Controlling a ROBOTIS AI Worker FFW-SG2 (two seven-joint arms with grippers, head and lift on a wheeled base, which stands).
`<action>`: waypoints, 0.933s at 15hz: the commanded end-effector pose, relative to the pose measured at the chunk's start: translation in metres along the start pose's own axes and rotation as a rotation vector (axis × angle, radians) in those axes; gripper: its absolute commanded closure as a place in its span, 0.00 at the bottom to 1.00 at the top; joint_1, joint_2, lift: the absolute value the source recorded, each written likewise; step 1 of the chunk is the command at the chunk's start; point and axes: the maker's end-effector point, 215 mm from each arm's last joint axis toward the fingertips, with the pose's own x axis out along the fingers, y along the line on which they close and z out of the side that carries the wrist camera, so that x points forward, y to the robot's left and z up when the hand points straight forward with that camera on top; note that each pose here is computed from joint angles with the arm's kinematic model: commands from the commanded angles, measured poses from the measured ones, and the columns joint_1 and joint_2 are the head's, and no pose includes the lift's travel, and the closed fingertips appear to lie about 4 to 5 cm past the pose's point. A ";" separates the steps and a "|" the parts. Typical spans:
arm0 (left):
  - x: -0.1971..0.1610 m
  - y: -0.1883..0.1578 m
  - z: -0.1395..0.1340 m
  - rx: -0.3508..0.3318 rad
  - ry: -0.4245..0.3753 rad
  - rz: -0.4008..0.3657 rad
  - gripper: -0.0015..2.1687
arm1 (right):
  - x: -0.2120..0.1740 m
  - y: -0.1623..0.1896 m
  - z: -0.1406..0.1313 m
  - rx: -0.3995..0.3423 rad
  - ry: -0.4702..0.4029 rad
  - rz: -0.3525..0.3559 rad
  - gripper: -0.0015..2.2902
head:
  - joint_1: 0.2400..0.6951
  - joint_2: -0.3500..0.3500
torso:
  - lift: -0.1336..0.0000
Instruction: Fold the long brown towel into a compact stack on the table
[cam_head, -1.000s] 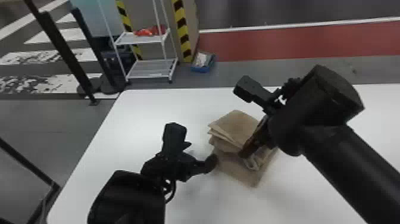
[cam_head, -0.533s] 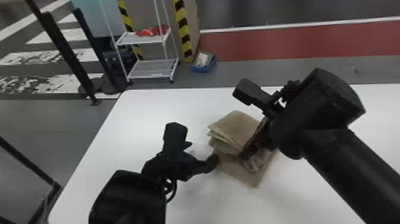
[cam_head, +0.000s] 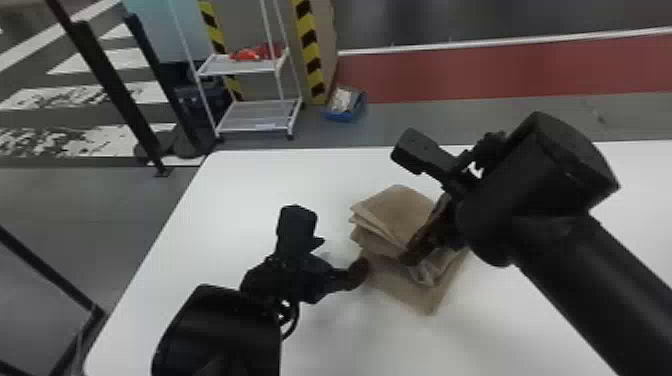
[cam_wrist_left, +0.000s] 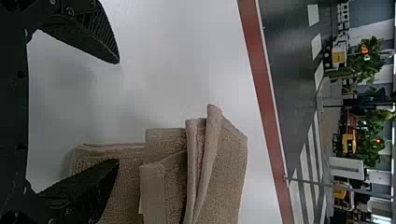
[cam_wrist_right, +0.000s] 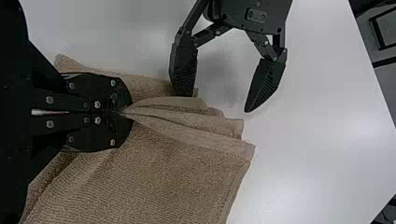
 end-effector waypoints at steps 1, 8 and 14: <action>0.000 0.001 0.000 -0.005 -0.002 0.002 0.07 | -0.003 -0.005 -0.003 -0.010 0.007 -0.011 0.62 | 1.00 0.81 | 0.07; -0.001 0.005 0.001 -0.008 -0.004 0.010 0.07 | -0.006 -0.005 -0.014 -0.031 0.018 -0.026 0.61 | 1.00 0.80 | 0.07; 0.000 0.006 0.006 -0.004 -0.009 0.011 0.07 | -0.020 -0.006 -0.013 -0.029 -0.015 -0.041 0.62 | 1.00 0.79 | 0.07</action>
